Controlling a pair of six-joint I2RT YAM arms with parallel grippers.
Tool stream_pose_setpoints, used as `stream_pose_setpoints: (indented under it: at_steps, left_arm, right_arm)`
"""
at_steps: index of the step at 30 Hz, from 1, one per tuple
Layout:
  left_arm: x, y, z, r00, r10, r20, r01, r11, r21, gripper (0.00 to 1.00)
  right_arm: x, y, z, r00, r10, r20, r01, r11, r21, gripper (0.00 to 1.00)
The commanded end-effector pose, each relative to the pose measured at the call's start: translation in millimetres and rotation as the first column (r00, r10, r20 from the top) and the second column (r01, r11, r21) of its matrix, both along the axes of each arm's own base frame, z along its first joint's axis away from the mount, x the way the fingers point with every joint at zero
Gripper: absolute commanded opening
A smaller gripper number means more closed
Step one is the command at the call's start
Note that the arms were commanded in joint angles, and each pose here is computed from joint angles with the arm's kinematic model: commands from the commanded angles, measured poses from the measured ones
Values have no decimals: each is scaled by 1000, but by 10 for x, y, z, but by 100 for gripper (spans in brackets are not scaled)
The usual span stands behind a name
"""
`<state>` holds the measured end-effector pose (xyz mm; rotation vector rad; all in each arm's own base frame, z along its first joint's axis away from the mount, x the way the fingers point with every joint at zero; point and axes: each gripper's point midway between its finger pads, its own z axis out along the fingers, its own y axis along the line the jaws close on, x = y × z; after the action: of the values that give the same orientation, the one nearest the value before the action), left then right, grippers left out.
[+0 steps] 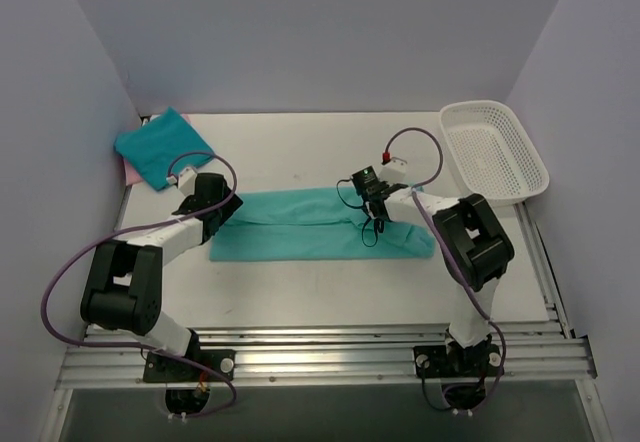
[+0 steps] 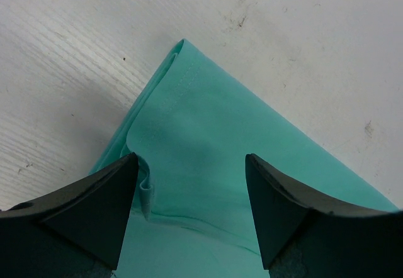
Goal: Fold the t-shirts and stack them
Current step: Fold the other side of the tshirt into a rectangle
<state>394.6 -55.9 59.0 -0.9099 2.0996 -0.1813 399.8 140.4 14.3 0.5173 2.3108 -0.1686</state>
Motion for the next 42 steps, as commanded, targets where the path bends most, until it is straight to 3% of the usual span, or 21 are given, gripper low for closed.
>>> stream_pose_setpoints:
  at_steps: [1,13,17,26,33,42]
  left_arm:
    - [123,-3,115,999,5,51,-4,1000,-12,78]
    - [142,-13,117,999,3,54,-3,1000,-16,77]
    - [152,-29,110,999,-2,51,3,1000,-20,77]
    - [128,-36,178,997,-3,77,6,999,-33,77]
    - [124,-62,134,998,-12,61,14,999,-35,77]
    - [92,-28,168,998,-1,70,3,1000,-26,77]
  right_arm:
    - [71,177,130,999,39,35,-41,998,45,0]
    - [-491,123,351,996,58,64,-63,994,85,0]
    - [-803,125,343,996,80,40,-83,993,88,0]
    - [-1112,50,226,997,69,19,-71,993,97,0]
    - [-1074,114,614,992,75,99,-86,990,114,0]
    - [-686,144,1532,960,55,273,-84,992,97,0]
